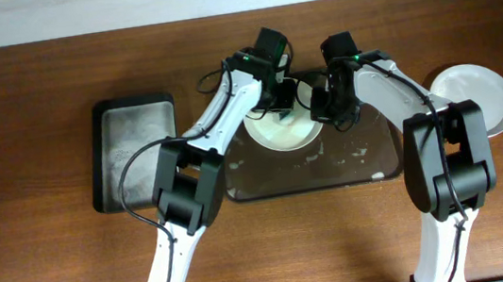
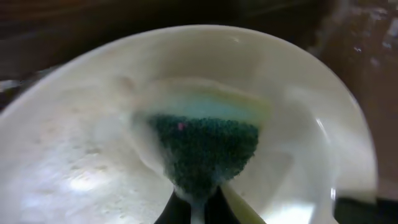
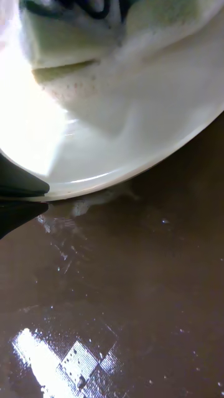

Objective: Clean dirty plates on tray and stack at the side
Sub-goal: 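Scrub the white plate's inside with the sponge in the left gripper, then lift the sponge away left and raise the white plate with the right gripper, then carry the white plate right and set it on the plate stack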

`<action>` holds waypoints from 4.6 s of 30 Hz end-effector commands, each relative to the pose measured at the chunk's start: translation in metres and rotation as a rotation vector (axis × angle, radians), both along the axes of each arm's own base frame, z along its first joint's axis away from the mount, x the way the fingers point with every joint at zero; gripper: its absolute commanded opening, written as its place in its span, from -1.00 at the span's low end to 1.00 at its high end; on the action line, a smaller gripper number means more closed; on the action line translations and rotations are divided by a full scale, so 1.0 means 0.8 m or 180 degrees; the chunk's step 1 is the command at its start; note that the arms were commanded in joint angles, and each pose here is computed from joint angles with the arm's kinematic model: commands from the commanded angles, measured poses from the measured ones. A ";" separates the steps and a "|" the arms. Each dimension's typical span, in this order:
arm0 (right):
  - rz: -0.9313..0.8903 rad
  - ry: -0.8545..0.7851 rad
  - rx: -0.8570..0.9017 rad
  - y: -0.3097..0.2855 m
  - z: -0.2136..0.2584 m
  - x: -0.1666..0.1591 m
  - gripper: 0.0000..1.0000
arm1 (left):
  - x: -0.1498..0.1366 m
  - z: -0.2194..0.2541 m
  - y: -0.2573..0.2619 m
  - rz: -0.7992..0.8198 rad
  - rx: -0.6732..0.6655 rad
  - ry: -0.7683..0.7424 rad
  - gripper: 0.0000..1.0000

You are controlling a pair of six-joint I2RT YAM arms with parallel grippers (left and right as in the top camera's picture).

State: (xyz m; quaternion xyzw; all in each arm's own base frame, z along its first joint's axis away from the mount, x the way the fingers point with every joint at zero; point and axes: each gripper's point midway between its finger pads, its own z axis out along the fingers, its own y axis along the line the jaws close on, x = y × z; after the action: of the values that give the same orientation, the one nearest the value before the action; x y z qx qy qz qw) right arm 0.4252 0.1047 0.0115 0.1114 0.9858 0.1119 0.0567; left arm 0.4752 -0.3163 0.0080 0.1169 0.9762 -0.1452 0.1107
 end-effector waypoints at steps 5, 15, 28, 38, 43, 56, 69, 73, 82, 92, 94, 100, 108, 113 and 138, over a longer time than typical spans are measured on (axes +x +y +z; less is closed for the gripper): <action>0.0096 0.0095 0.0047 0.011 -0.008 -0.011 -0.92 | -0.017 -0.078 0.114 0.0453 0.1332 0.0223 -0.99; 0.0096 0.0098 0.0047 0.011 -0.008 -0.011 -0.92 | -0.110 -0.067 0.040 -0.0751 0.0146 0.1211 -0.99; 0.0096 0.0100 0.0046 0.011 -0.008 -0.011 -0.92 | -0.118 -0.059 0.041 -0.1213 -0.0085 0.1231 -0.99; 0.0096 0.0098 0.0047 0.011 -0.008 -0.011 -0.92 | -0.029 -0.078 0.141 0.0330 0.0838 0.0775 -0.99; 0.0095 0.0093 0.0049 0.011 -0.008 -0.011 -0.92 | -0.018 -0.061 0.146 0.0437 0.0975 0.0651 -0.99; 0.0096 0.0092 0.0048 0.011 -0.008 -0.010 -0.92 | 0.038 -0.023 0.161 0.0699 0.1510 -0.0130 -0.99; 0.0095 0.0092 0.0049 0.011 -0.008 -0.010 -0.92 | -0.073 -0.007 0.063 -0.0653 0.0121 0.1065 -0.99; 0.0094 0.0091 0.0051 0.011 -0.008 -0.010 -0.92 | -0.064 0.035 0.077 -0.0532 -0.0112 0.1127 -0.99; 0.0084 0.0072 0.0125 0.012 -0.001 -0.008 -0.92 | -0.015 0.154 0.139 -0.0177 -0.0406 0.0586 -0.99; -0.0038 -0.0604 -0.0771 -0.067 0.127 -0.006 -0.92 | 0.009 0.235 0.224 0.0232 -0.0497 0.0107 -0.99; -0.0121 -0.0777 -0.1129 -0.087 0.159 -0.011 -0.92 | 0.012 0.236 0.236 0.0293 -0.0499 0.0096 -0.99; -0.0678 -0.1322 -0.2774 -0.142 0.258 -0.041 -0.92 | 0.015 0.236 0.249 0.0360 -0.0500 0.0091 -0.99; -0.0703 -0.2116 -0.3730 -0.087 0.326 -0.060 -0.92 | 0.015 0.232 0.249 0.0351 -0.0371 0.0074 -0.99; -0.0555 -0.2290 -0.3863 -0.058 0.320 -0.066 -0.92 | 0.014 0.231 0.247 0.0342 -0.0341 0.0070 -0.99; -0.0415 -0.2066 -0.3962 -0.069 0.281 -0.086 -0.92 | 0.014 0.231 0.247 0.0342 -0.0342 0.0070 -0.99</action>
State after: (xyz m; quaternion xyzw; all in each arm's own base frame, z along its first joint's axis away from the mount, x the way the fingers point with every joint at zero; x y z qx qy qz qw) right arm 0.3587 0.0504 0.2317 0.0698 0.7970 -0.4495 0.3973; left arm 0.4876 -0.1185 0.1790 0.0431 0.9752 -0.1955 0.0949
